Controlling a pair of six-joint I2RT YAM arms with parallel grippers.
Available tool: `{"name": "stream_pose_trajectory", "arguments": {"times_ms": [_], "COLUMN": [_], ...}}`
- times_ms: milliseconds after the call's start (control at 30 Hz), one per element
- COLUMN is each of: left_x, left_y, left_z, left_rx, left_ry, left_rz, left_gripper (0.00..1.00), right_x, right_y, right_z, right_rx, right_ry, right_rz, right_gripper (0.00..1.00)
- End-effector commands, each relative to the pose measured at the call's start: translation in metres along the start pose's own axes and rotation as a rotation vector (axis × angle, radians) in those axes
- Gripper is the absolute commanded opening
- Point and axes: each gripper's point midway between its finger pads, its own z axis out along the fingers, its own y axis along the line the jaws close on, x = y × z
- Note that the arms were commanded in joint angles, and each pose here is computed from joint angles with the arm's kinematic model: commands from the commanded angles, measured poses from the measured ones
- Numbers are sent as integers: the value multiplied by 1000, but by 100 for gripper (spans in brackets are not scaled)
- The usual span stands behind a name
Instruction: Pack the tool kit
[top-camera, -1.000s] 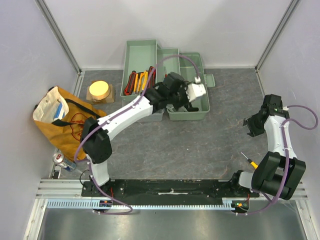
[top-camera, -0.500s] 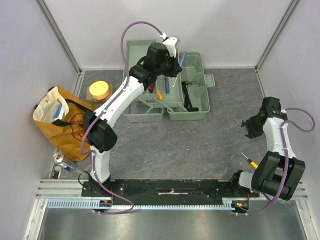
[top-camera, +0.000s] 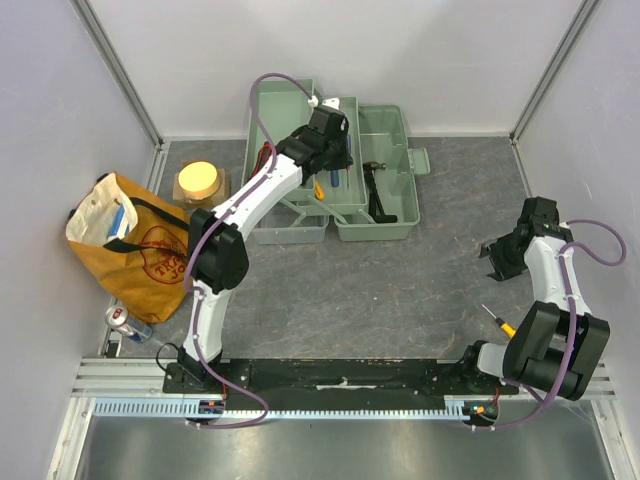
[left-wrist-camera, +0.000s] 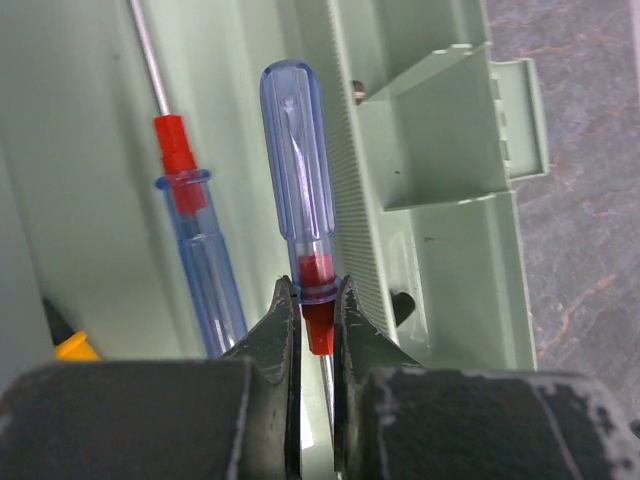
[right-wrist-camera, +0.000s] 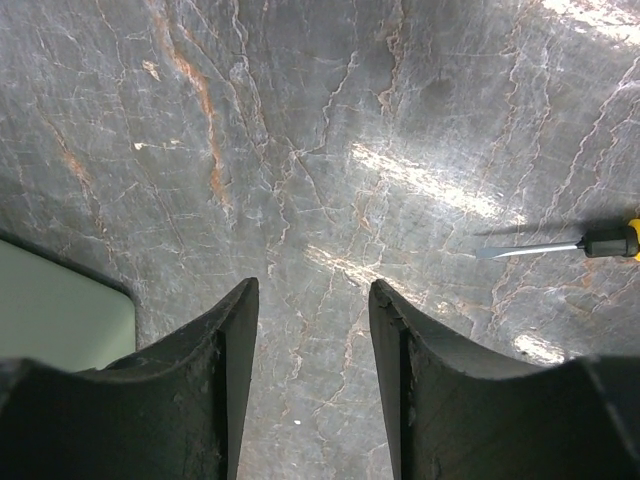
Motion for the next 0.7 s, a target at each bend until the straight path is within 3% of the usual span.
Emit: {"name": "stream_pose_trajectory", "arguments": {"times_ms": [0,100,400,667], "left_x": [-2,1,-11,-19], "left_y": [14,20,16,18], "left_z": [2,4,-4,-14], "left_rx": [-92,-118,-101,-116], "left_ry": [-40,-39,-70,-91], "left_rz": [-76,-81,-46,7], "left_gripper": [14,26,34,48], "right_x": [0,-2,3,3], "right_y": [-1,-3,-9,-8], "right_z": [-3,-5,-2,-4], "right_rx": [-11,-1,33,24], "right_ry": [-6,-18,5,-1], "right_rz": [-1,-1,21,35], "right_gripper": [56,58,58,61]}}
